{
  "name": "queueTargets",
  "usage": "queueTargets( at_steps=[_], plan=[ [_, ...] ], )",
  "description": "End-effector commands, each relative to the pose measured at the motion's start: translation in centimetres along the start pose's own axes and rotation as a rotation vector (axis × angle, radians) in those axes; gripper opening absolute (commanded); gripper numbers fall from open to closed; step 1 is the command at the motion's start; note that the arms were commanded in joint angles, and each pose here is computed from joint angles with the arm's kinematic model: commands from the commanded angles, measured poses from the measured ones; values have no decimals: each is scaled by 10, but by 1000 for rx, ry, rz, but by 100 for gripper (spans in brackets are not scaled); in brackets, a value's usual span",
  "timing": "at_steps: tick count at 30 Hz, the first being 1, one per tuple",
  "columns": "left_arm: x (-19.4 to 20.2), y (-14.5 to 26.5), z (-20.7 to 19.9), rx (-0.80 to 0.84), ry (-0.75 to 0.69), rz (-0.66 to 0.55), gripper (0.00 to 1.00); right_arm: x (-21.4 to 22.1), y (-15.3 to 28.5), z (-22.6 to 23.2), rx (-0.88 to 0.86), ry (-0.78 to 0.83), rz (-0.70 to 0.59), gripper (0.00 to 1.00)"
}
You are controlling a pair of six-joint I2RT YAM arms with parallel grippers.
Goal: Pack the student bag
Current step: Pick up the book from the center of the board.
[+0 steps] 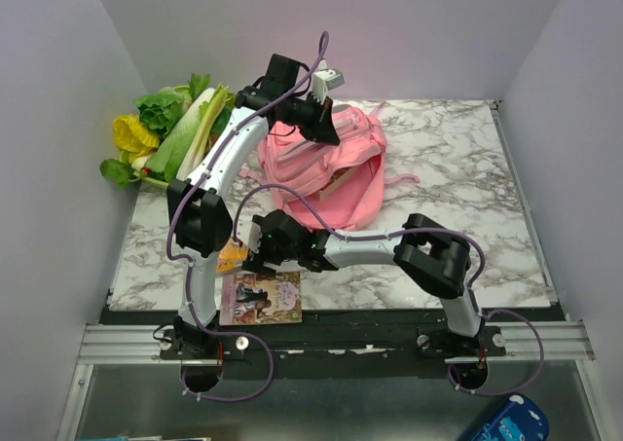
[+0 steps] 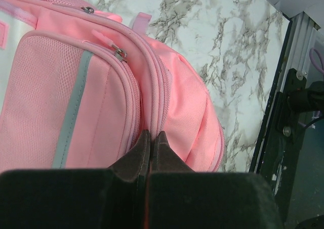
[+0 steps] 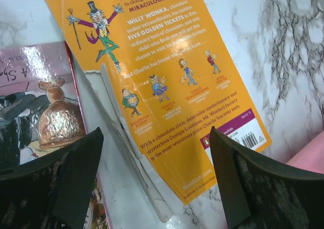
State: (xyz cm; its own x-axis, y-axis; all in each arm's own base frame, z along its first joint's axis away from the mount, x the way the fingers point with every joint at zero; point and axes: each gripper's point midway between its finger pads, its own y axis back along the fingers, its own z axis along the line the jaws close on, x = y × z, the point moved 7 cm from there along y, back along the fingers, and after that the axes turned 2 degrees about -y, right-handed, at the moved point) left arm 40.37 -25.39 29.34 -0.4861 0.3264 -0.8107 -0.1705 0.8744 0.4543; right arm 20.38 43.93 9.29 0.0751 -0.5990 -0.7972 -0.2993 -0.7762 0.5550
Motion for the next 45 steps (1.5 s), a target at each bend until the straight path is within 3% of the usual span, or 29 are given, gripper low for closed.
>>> queueTargets(
  at_steps=[1, 6, 12, 15, 19, 21, 23, 28, 29, 31, 32, 39, 45],
  plan=[
    [-11, 11, -2, 22, -42, -50, 0, 5, -11, 10, -95, 41, 19, 92],
    [-12, 10, -1, 22, -47, -56, 0, 20, -22, 15, -126, 59, 75, 91],
    [-12, 10, -1, 22, -42, -55, 0, 34, -34, 7, -84, 29, 136, 82],
    [-12, 11, -2, 25, -44, -54, 0, 37, -35, 2, -90, -5, 182, 67],
    [-12, 12, -3, 18, -50, -52, 0, 35, -32, 0, -112, -21, 197, 27],
    [-12, 12, -2, 14, -49, -51, 0, 38, -28, 0, -106, -28, 207, 19],
    [-13, 13, -3, 10, -52, -52, 0, 30, -20, -4, -84, -32, 192, 1],
    [-17, 15, -2, -4, -64, -58, 0, 16, 5, -10, -37, -23, 134, 0],
    [-18, 16, -2, -7, -70, -59, 0, -4, 16, -18, 4, -16, 52, 1],
    [-19, 18, -2, -21, -78, -57, 0, -10, 33, -19, 32, -15, 8, 1],
    [-19, 18, -1, -27, -91, -55, 0, -33, 51, -28, 78, -15, -72, 1],
    [-23, 20, 8, -73, -119, -53, 0, -80, 139, -32, 168, 13, -247, 1],
    [-21, 19, 8, -71, -110, -50, 0, -88, 190, -21, 222, 46, -255, 1]
  ],
)
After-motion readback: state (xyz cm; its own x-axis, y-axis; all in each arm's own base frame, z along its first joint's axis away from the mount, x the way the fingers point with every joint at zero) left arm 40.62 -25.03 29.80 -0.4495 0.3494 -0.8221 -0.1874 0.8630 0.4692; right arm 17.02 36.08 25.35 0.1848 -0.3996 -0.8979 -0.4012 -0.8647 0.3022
